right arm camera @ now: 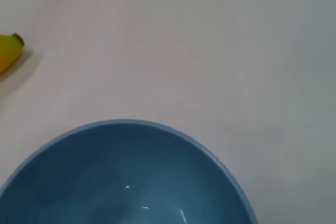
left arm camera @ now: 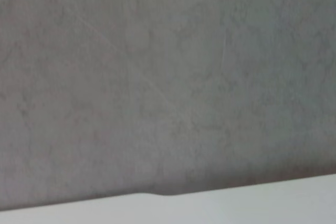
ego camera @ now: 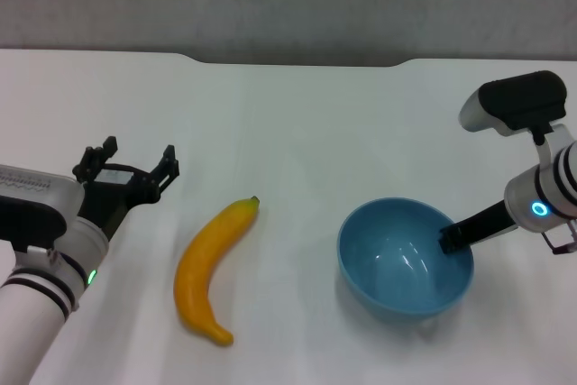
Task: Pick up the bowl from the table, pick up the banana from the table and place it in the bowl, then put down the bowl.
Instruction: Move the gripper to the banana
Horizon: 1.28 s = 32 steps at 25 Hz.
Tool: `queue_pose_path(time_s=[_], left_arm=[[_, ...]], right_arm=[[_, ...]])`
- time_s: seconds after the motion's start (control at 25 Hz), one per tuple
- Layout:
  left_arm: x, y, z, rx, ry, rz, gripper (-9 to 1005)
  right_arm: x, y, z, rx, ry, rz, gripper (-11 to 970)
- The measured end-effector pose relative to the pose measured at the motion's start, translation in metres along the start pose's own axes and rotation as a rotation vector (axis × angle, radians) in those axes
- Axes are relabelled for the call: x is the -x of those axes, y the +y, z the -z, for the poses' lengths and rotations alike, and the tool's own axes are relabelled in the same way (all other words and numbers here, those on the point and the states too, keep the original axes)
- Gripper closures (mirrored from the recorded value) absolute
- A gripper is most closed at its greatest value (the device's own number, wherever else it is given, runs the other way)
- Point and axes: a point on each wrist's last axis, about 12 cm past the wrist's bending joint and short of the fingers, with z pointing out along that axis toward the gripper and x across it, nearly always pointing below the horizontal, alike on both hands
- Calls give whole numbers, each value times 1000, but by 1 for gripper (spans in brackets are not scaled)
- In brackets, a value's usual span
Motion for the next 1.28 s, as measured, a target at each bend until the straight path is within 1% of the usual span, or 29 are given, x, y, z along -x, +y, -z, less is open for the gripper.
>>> queue_pose_path(time_s=[0.2, 0.44, 0.64, 0.88, 1.04, 1.16, 1.2, 1.28], left_arm=[[1, -9, -2, -28, 31, 25, 107], [10, -20, -5, -66, 57, 61, 107], [12, -20, -3, -67, 56, 67, 107], [12, -20, -3, -67, 57, 66, 106], [11, -17, -2, -54, 58, 53, 107], [9, -12, 0, -30, 59, 44, 109], [9, -12, 0, -26, 59, 40, 109], [9, -11, 1, -23, 59, 35, 110]], right_arm=[[-9, -6, 3, 20, -42, -39, 922], [-25, -21, 26, 14, -179, -91, 923], [-33, -28, 36, -12, -297, -106, 924], [-39, -28, 35, -5, -432, -74, 925], [-47, -22, 29, -3, -527, -67, 925], [-50, -16, 26, 22, -556, -76, 925], [-50, -16, 26, 22, -556, -76, 925], [-50, -16, 28, 56, -546, -91, 925]])
